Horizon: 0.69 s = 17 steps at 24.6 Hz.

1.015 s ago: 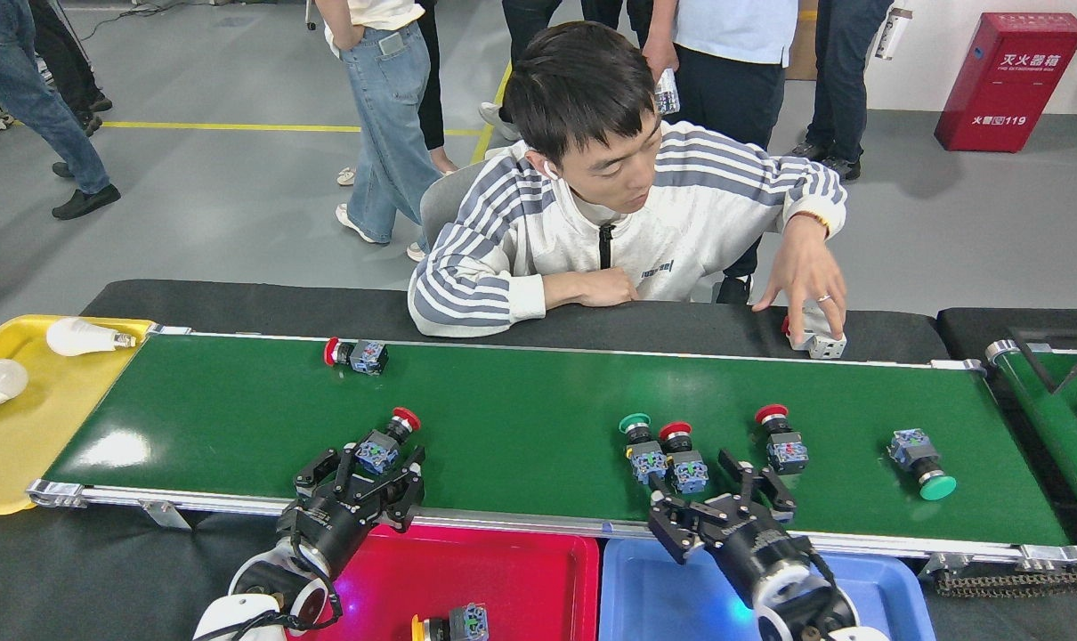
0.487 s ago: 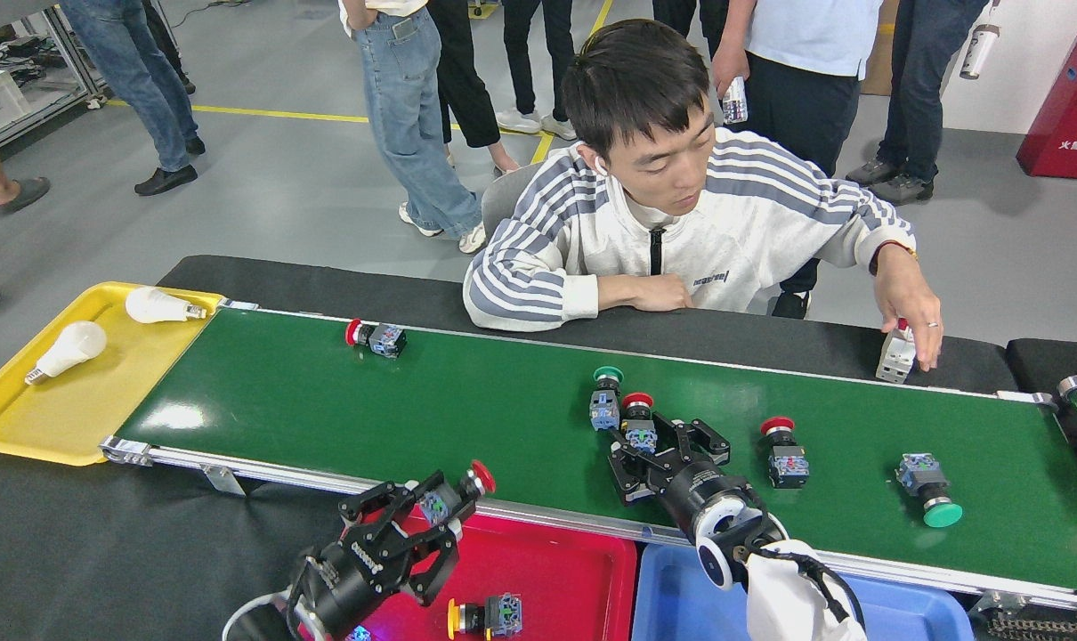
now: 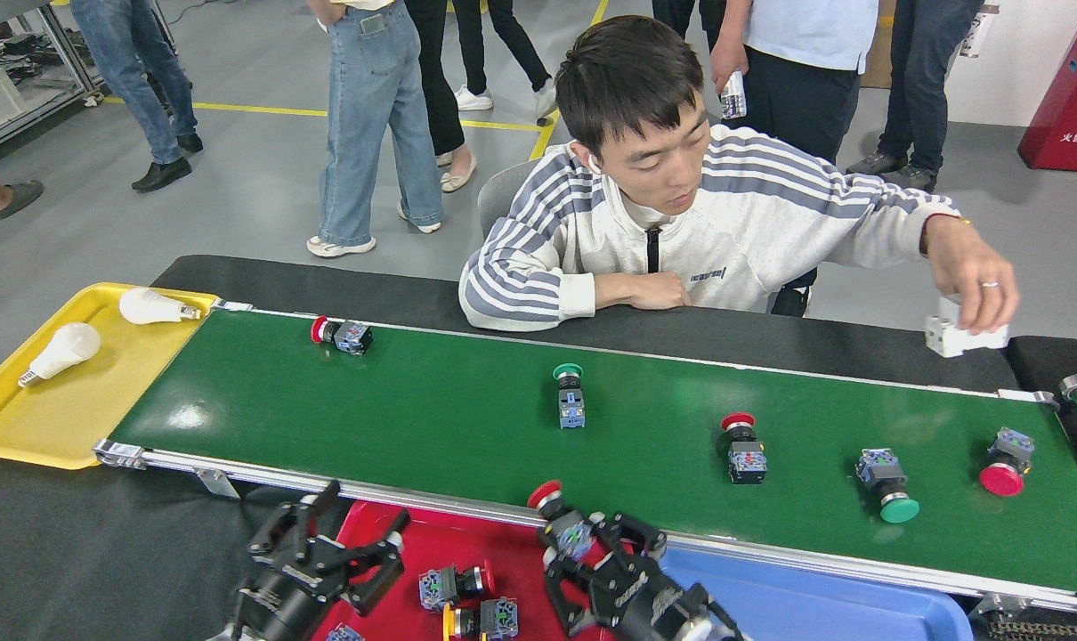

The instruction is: Pick switch part from conveyor to tray

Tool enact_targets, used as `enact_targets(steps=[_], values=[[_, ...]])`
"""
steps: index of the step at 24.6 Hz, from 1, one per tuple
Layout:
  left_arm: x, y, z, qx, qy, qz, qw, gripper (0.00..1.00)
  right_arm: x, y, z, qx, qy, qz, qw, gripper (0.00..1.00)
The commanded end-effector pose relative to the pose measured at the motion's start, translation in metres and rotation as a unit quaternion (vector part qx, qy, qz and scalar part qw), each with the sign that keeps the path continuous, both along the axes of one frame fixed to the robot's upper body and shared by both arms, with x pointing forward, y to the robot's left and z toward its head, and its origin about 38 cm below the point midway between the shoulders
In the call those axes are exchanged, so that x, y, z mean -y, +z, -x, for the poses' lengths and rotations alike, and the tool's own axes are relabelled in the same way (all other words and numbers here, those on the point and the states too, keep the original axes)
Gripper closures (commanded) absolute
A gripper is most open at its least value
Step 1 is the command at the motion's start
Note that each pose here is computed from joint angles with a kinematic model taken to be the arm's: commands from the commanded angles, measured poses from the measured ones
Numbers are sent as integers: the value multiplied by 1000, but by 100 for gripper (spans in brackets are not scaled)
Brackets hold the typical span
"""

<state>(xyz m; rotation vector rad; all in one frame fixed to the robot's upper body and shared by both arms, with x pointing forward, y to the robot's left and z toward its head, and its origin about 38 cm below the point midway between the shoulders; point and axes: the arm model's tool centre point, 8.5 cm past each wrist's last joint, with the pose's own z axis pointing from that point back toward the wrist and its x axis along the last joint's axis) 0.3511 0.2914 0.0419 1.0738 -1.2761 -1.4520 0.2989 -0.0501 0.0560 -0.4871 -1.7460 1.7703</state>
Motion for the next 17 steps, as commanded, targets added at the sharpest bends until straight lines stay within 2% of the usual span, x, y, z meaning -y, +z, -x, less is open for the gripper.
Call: enact_targets(steps=[1, 3, 4, 5, 7, 8, 9, 10, 13, 15, 17], values=[[-18, 11, -3, 24, 31, -3, 999, 0, -4, 10, 2, 16, 35, -4, 999, 0], [-18, 11, -2, 25, 29, -3, 999, 0, 2, 12, -3, 17, 23, -8, 1000, 0], [-18, 11, -2, 25, 27, -3, 999, 0, 19, 14, -11, 19, -8, -10, 1000, 0], [-19, 11, -1, 24, 26, -4, 999, 0, 44, 16, -23, 23, -54, -12, 998, 0], [-27, 13, 0, 24, 26, -15, 999, 0, 102, 9, -28, 12, -157, -21, 987, 0], [-29, 14, 0, 23, 23, -21, 999, 0, 129, 6, -27, 13, -213, -35, 976, 0], [-33, 16, -1, 24, 21, -28, 999, 0, 163, 1, -16, 14, -282, -51, 958, 0], [-33, 18, -4, 26, 18, -34, 999, 0, 188, -7, -3, 13, -328, -54, 943, 0], [-20, 21, -9, 27, -4, -39, 999, 0, 250, -17, 31, 14, -428, -42, 903, 0], [0, 24, -19, 29, -30, -42, 998, 0, 277, -23, 47, 8, -461, -26, 887, 0], [24, 24, -29, 19, -53, -43, 997, 0, 289, -23, 53, 7, -476, -20, 879, 0]])
